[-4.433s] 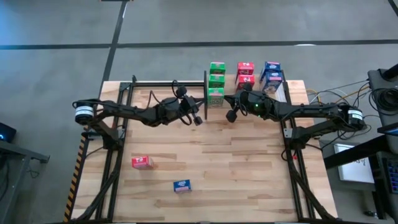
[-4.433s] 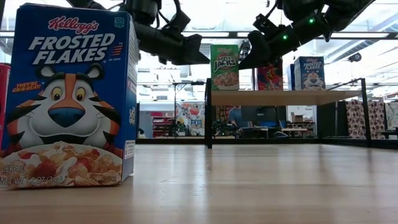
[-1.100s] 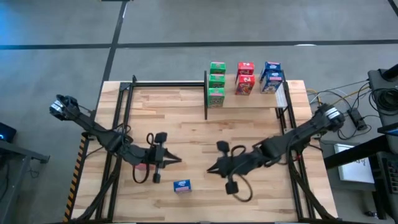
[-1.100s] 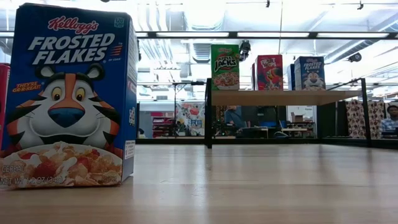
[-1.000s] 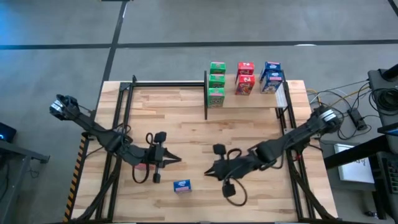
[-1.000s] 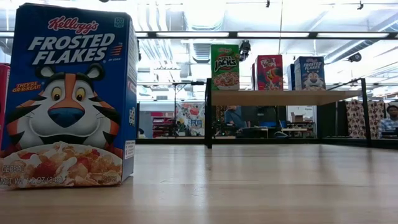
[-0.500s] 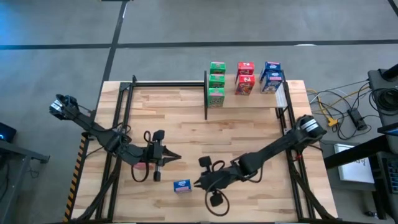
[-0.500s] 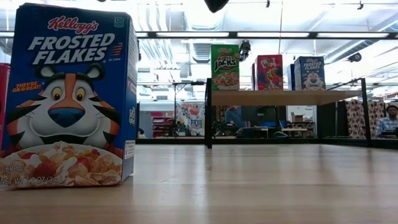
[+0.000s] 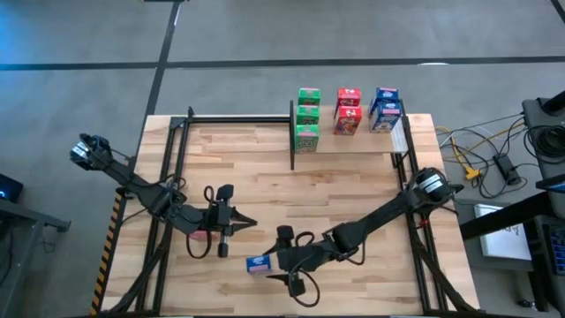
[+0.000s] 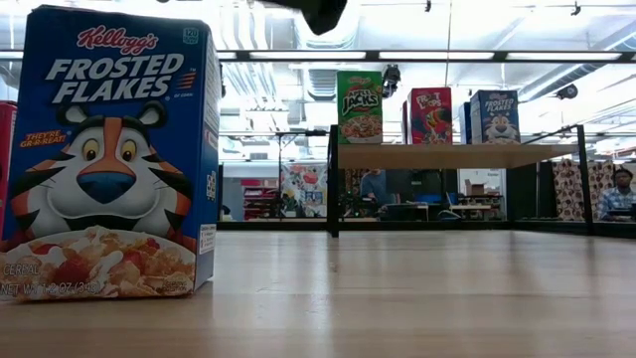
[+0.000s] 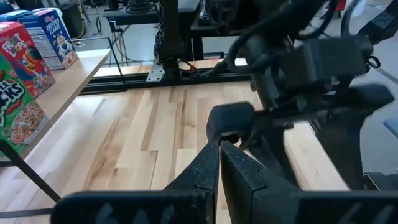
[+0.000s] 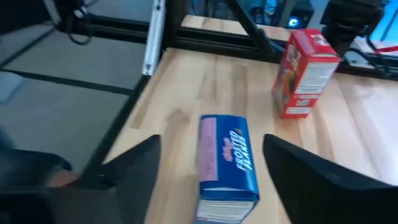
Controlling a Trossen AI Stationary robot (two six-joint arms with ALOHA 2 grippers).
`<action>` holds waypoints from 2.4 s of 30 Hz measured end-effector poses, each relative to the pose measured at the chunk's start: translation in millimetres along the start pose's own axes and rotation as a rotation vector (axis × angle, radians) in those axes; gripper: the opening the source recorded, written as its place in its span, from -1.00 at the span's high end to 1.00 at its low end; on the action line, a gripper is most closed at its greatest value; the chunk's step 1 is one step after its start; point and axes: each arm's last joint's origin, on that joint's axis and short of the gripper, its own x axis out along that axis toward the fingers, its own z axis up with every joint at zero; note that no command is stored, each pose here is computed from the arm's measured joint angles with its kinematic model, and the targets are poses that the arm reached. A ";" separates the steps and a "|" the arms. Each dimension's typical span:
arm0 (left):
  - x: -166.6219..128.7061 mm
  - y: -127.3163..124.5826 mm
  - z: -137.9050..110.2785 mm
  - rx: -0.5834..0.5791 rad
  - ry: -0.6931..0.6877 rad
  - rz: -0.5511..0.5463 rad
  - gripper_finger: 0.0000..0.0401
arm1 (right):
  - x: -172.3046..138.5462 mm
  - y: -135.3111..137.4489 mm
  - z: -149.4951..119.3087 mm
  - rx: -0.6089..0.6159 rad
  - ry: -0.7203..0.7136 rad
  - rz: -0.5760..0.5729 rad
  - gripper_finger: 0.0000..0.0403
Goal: Stack cereal on shelf
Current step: Put the blue cereal box on the shelf aligned with other blue cereal boxes
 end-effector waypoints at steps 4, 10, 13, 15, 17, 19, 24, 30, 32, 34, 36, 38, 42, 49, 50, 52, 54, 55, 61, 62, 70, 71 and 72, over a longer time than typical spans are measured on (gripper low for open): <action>0.0 0.0 0.1 0.000 -0.001 0.000 1.00 | 10.6 -3.9 -6.5 -0.003 -0.014 -0.015 -0.58; -0.1 0.0 0.4 -0.002 -0.003 0.000 1.00 | 24.0 -16.8 -18.6 0.013 0.018 -0.044 -0.63; -0.1 0.0 0.5 -0.002 -0.005 0.000 1.00 | 28.0 -20.6 -23.6 0.036 0.041 -0.025 -0.61; -0.1 0.0 0.7 -0.003 -0.006 -0.001 1.00 | 29.8 -20.3 -27.0 0.047 0.061 -0.001 -0.61; -0.1 0.0 0.7 -0.004 -0.006 -0.001 1.00 | 31.5 -19.9 -30.2 0.053 0.075 0.007 -0.61; -0.1 0.0 0.7 -0.004 -0.006 -0.001 1.00 | 32.0 -19.3 -31.4 0.053 0.082 0.021 -0.61; -0.1 0.0 0.7 -0.004 -0.006 -0.001 1.00 | 32.0 -19.3 -31.8 0.053 0.086 0.026 -0.51; -0.1 0.0 0.7 -0.003 -0.006 -0.001 1.00 | 31.7 -18.6 -31.4 0.055 0.087 0.052 -0.19; -0.1 0.0 0.7 -0.003 -0.006 -0.001 1.00 | 31.7 -18.6 -31.4 0.055 0.087 0.053 -0.10; -0.1 -0.1 0.7 -0.003 -0.006 -0.001 1.00 | 31.6 -18.6 -31.2 0.055 0.086 0.053 -0.02; -0.1 0.0 0.7 -0.003 -0.006 -0.001 1.00 | 31.6 -18.7 -31.1 0.054 0.086 0.053 0.05; -0.1 0.0 0.7 -0.003 -0.006 -0.001 1.00 | 31.8 -19.4 -31.1 0.055 0.086 0.052 0.12; -0.1 0.0 0.7 -0.003 -0.006 -0.001 1.00 | 32.0 -20.8 -31.0 0.055 0.086 0.049 0.22; -0.1 0.5 0.8 -0.002 -0.009 0.018 1.00 | 16.7 -22.4 -16.0 0.026 0.085 0.089 0.21; -0.2 0.6 1.0 0.001 -0.011 0.022 1.00 | 9.8 -23.4 -10.4 0.016 0.090 0.091 0.20; -0.3 0.7 1.5 0.012 -0.015 0.023 1.00 | -9.3 -26.0 3.0 -0.007 0.111 0.090 0.19; -0.3 0.7 2.6 0.024 -0.022 0.023 1.00 | -32.2 -30.5 15.4 -0.026 0.149 0.086 0.20; -0.5 0.7 3.4 0.031 -0.024 0.024 1.00 | -44.0 -33.5 20.9 -0.032 0.169 0.081 0.21; -0.9 1.3 5.9 0.054 -0.038 0.047 1.00 | -124.8 -55.6 48.8 -0.032 0.232 0.042 0.24; -0.9 1.3 5.8 0.057 -0.037 0.047 1.00 | -139.2 -59.8 52.7 -0.025 0.229 0.020 0.23; -1.0 1.0 8.2 0.103 -0.058 0.047 1.00 | -250.6 -94.6 54.5 -0.004 0.209 -0.244 0.21; -1.0 1.0 8.5 0.110 -0.061 0.047 1.00 | -263.0 -98.8 52.2 0.015 0.205 -0.290 0.22; -1.0 1.0 8.8 0.115 -0.064 0.048 1.00 | -275.5 -102.7 50.0 0.039 0.198 -0.335 0.23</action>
